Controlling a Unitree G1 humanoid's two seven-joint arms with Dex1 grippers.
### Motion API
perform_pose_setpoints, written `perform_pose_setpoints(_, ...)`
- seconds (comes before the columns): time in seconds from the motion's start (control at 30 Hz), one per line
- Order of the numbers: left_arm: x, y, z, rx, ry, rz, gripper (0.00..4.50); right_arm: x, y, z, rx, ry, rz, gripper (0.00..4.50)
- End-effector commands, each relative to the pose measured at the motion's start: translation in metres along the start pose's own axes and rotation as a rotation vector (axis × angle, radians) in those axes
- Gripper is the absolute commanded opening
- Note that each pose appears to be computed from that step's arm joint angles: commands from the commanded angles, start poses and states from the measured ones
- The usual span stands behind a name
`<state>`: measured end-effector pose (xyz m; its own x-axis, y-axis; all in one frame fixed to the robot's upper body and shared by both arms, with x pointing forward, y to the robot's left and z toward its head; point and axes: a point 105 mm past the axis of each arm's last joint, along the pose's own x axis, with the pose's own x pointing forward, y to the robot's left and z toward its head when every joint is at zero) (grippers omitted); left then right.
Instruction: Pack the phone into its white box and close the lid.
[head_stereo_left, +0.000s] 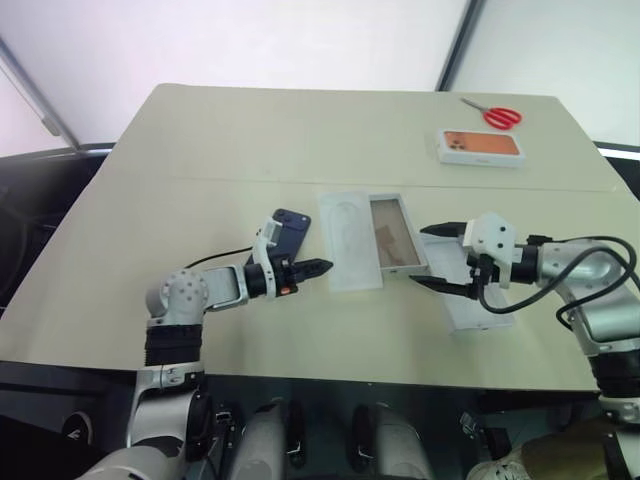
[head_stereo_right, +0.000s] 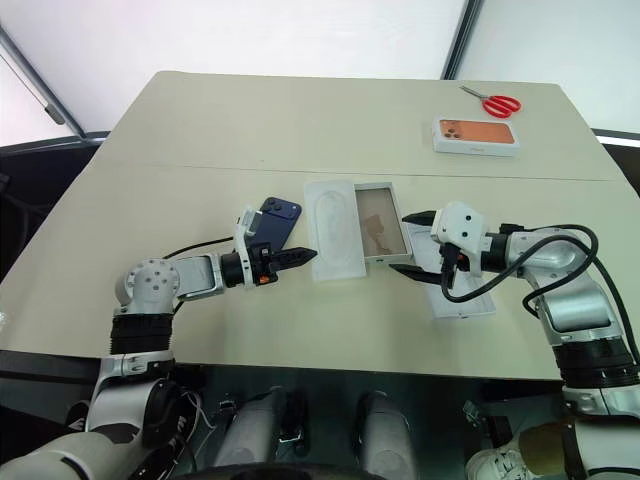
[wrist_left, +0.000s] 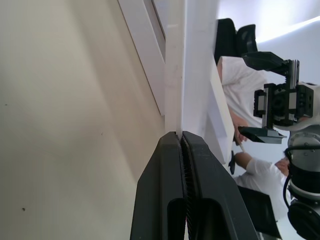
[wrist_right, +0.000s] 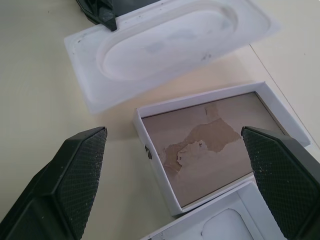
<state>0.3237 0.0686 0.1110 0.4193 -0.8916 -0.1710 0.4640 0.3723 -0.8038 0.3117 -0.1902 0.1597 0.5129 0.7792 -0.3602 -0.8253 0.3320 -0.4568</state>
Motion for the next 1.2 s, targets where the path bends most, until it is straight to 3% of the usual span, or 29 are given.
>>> perform_pose_setpoints(0.03,-0.012,0.007,0.008,-0.011,-0.042,0.037,0.01,0.002,0.002,0.008,-0.006,-0.036,0.003,4.50)
perform_pose_setpoints(0.2,-0.022,0.004,0.042,0.170,-0.171,0.134,0.01,0.020,0.011,-0.007,-0.002,0.007,0.058,4.50)
perform_pose_setpoints(0.47,-0.029,-0.008,0.070,0.143,-0.260,0.095,0.01,0.046,0.005,-0.013,-0.012,0.047,0.145,4.50)
perform_pose_setpoints(0.57,-0.037,-0.004,0.083,0.069,-0.293,0.104,0.00,0.052,0.005,-0.028,-0.054,0.130,0.201,3.62)
perform_pose_setpoints(0.77,-0.039,-0.010,0.081,0.034,-0.259,0.071,0.00,0.058,0.007,-0.032,-0.062,0.135,0.248,0.39)
perform_pose_setpoints(0.8,-0.040,-0.009,0.082,0.043,-0.271,0.084,0.00,0.060,0.007,-0.031,-0.059,0.126,0.250,0.05)
perform_pose_setpoints(1.2,-0.038,-0.030,0.092,-0.008,-0.304,-0.022,0.00,0.079,0.043,0.010,-0.075,-0.018,0.307,0.05)
